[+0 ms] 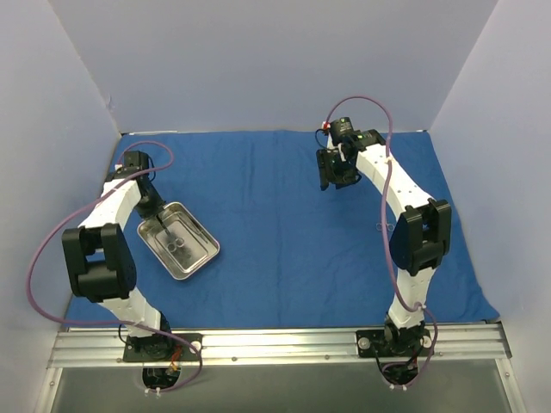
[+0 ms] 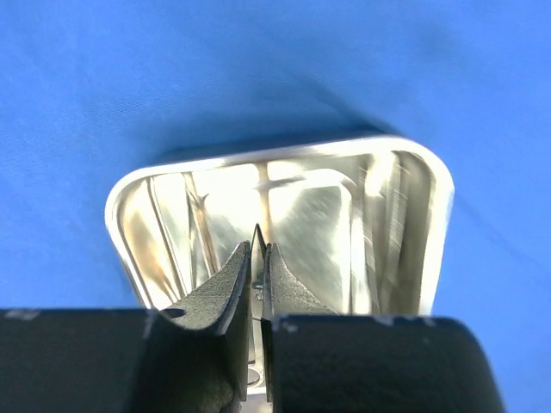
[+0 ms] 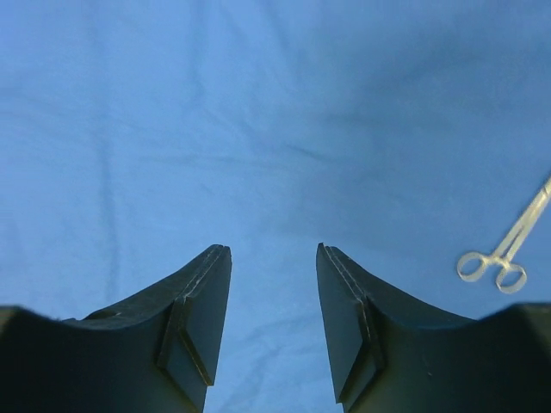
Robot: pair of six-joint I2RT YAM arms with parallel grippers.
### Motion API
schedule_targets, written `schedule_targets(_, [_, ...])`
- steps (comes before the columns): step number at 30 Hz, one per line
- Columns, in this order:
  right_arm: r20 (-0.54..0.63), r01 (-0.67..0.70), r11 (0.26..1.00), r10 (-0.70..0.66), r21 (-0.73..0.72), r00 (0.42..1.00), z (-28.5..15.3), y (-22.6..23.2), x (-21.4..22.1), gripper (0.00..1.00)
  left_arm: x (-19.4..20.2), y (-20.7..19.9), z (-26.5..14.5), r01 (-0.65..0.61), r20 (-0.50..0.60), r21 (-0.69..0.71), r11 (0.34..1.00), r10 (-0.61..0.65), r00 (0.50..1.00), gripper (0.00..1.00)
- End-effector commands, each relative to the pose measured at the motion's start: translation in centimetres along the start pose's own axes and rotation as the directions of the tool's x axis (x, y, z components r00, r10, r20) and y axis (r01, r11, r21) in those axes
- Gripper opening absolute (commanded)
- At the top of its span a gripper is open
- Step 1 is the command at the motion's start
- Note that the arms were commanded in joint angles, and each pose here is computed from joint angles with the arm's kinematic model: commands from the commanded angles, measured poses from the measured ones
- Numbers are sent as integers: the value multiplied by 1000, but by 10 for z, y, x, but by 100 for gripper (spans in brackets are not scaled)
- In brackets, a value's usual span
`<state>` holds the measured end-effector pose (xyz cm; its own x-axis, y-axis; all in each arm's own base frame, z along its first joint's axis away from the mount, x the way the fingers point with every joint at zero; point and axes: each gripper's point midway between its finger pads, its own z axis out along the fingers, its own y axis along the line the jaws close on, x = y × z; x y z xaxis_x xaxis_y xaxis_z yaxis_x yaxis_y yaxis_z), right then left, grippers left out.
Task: Open and lay out the surgical kit
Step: Pick up the medical item from the container, then place the medical item in the surgical kit.
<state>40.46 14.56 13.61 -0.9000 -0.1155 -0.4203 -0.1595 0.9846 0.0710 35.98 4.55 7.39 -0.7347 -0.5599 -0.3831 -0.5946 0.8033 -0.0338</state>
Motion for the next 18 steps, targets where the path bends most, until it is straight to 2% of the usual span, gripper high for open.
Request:
schedule_targets(1, [22, 6, 995, -4, -97, 1000, -7, 24, -16, 44, -17, -22, -45, -88, 88, 138, 987, 76, 993, 2])
schedule_targets(3, [9, 13, 971, -11, -238, 1000, -5, 50, -18, 45, -17, -33, -57, -117, 117, 203, 972, 94, 989, 2])
schedule_targets(4, [31, 28, 952, -19, -305, 999, -10, 64, -27, 45, -13, -46, -64, -131, 106, 286, 949, 105, 989, 2])
schedule_targets(5, [17, 37, 896, -32, -443, 999, -17, 89, -26, 46, -18, -62, -74, -162, 150, 367, 916, 113, 982, 2])
schedule_targets(7, [21, 35, 816, -28, -577, 999, -17, 115, -33, 49, -11, -88, -88, -202, 158, 498, 843, 141, 977, 2])
schedule_targets(8, [18, 28, 780, -22, -625, 1000, -20, 124, -35, 50, -11, -111, -106, -240, 194, 598, 765, 153, 969, 2])
schedule_targets(9, [-14, -2, 707, -12, -707, 1000, -30, 143, -33, 51, -8, -125, -115, -265, 208, 652, 710, 168, 964, 2])
schedule_targets(10, [21, 19, 665, -5, -747, 1000, -35, 154, -41, 53, -7, -139, -129, -287, 226, 699, 655, 179, 958, 2])
schedule_targets(11, [11, 8, 637, 1, -771, 1000, -38, 160, -40, 55, 0, -160, -146, -308, 236, 767, 563, 199, 951, 2])
schedule_targets(12, [5, 13, 581, -16, -814, 1000, -47, 172, -36, 57, 4, -171, -155, -319, 243, 798, 511, 211, 947, 2])
schedule_targets(14, [18, 26, 518, -21, -855, 1000, -57, 185, -37, 58, 7, -193, -180, -347, 275, 849, 398, 228, 934, 2])
schedule_targets(16, [44, 66, 442, -59, -895, 997, -71, 205, -33, 59, 8, -204, -195, -342, 279, 884, 319, 228, 933, 2])
schedule_targets(18, [65, 93, 399, -83, -912, 994, -80, 218, -31, 60, 10, -218, -216, -307, 263, 930, 204, 217, 940, 2])
